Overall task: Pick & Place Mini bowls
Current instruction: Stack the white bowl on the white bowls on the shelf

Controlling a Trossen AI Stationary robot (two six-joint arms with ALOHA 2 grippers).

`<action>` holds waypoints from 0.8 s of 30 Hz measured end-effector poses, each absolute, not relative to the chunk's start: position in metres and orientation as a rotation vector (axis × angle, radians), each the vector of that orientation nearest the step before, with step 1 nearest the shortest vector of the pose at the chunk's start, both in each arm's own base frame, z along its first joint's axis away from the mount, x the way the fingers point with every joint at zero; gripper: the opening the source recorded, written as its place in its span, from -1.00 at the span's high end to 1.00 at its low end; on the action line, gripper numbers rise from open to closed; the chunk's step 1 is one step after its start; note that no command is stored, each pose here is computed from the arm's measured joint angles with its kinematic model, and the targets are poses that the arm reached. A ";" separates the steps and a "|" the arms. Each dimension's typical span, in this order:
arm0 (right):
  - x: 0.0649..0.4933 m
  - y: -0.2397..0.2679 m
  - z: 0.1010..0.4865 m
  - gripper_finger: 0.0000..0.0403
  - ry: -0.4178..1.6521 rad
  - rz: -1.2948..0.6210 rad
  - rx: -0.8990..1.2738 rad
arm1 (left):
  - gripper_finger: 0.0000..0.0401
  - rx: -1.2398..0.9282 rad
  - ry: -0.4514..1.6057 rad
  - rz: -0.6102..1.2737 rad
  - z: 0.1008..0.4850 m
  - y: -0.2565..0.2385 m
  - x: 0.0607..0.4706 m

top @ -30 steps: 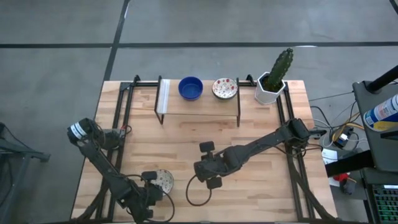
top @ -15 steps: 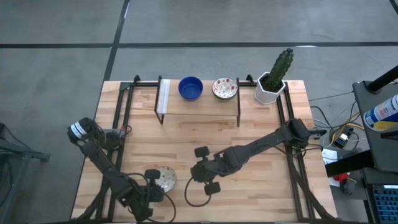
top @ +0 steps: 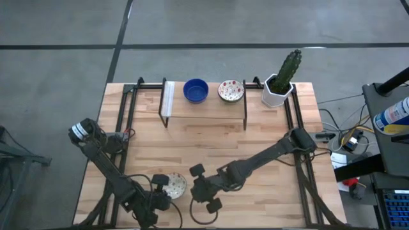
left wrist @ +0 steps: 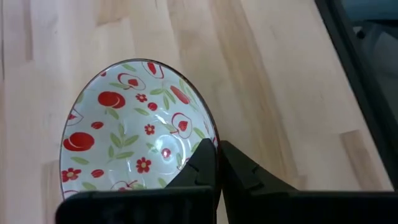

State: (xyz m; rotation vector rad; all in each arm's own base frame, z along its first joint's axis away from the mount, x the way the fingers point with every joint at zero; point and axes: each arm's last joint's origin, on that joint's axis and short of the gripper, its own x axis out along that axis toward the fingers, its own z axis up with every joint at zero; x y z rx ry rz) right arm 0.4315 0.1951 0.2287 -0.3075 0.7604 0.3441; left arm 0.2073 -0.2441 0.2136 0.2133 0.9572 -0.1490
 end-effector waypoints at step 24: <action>0.441 0.198 0.218 0.14 0.711 0.349 -0.361 | 1.00 0.328 0.848 -0.234 0.248 -0.247 0.227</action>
